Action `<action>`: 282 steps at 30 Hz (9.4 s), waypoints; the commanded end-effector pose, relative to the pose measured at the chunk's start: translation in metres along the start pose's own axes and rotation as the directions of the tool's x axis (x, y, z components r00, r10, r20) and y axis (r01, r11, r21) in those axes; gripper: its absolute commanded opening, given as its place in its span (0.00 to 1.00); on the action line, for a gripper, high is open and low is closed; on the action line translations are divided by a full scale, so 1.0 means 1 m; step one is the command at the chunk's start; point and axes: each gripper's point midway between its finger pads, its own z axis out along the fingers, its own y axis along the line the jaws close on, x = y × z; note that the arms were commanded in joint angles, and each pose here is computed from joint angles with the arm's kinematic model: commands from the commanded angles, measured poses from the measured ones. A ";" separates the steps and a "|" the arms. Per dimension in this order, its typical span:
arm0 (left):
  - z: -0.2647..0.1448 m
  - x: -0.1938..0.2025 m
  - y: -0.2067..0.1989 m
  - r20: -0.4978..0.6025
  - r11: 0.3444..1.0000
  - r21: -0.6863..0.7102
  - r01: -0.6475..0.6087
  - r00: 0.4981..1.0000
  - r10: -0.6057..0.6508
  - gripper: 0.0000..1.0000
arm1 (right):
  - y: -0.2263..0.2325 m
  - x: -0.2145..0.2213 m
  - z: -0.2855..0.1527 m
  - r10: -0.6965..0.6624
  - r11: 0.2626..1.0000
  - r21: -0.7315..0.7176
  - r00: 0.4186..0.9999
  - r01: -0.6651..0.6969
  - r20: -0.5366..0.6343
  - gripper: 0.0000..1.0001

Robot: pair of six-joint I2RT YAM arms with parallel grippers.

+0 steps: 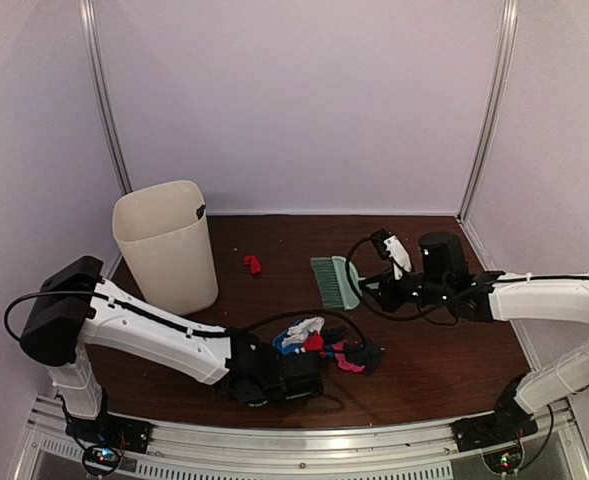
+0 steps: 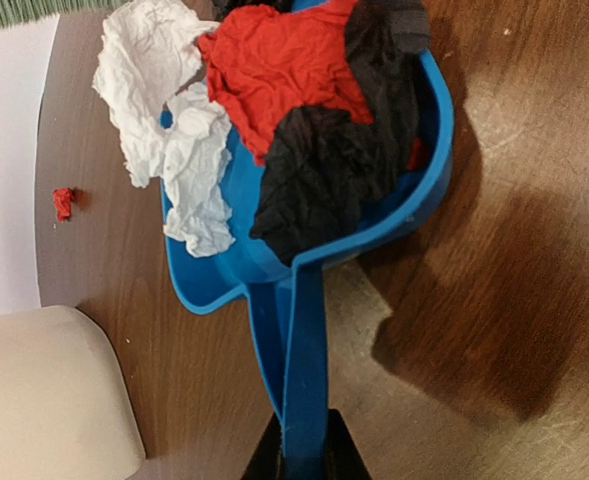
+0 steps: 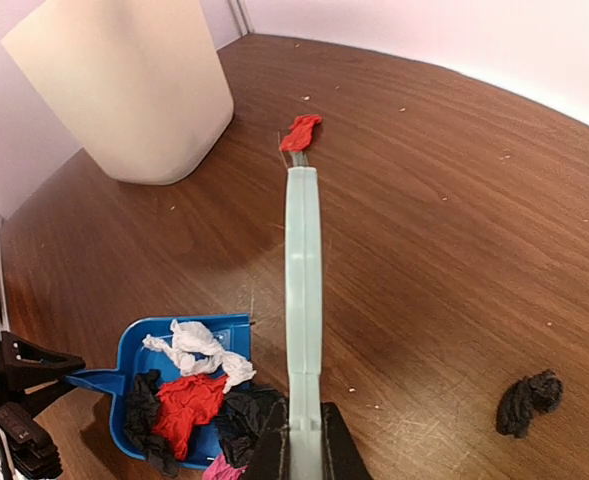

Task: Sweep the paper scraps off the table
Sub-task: Sweep the paper scraps into the dustpan, then dump the paper scraps in the dustpan into the trash bin, then sweep the paper scraps at the center of the board.

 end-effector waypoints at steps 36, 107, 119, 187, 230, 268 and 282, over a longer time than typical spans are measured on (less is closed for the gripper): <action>-0.009 -0.021 -0.019 0.117 0.991 0.093 -0.100 0.989 0.089 0.00 | -0.095 0.047 0.013 -0.051 0.910 0.397 0.982 0.122 -0.184 0.00; -0.047 -0.029 0.074 0.319 0.964 -0.135 0.228 0.932 -0.176 0.00 | 0.070 -0.055 -0.015 -0.128 0.992 0.013 0.985 0.127 0.118 0.00; -0.067 -0.036 0.089 0.344 0.958 -0.152 0.242 0.922 -0.178 0.00 | 0.060 -0.107 -0.045 -0.149 0.983 0.140 0.963 0.120 0.224 0.00; -0.165 0.058 0.325 0.438 0.449 -0.008 0.893 0.407 -0.801 0.00 | -0.051 -0.073 -0.095 0.057 0.887 0.398 0.911 -0.234 0.409 0.00; -0.185 0.051 0.346 0.157 -0.078 0.710 0.700 -0.266 -0.951 0.00 | -0.029 -0.090 -0.084 0.087 0.938 0.275 0.911 -0.212 0.404 0.00; -0.182 0.100 0.351 0.506 0.262 0.409 0.874 0.022 -0.863 0.00 | -0.037 -0.097 0.255 0.760 0.603 0.162 0.624 -0.781 0.180 0.00; -0.172 0.100 0.344 0.490 0.284 0.393 0.875 0.062 -0.870 0.00 | -0.048 -0.039 0.159 0.728 0.598 0.300 0.660 -0.743 0.183 0.00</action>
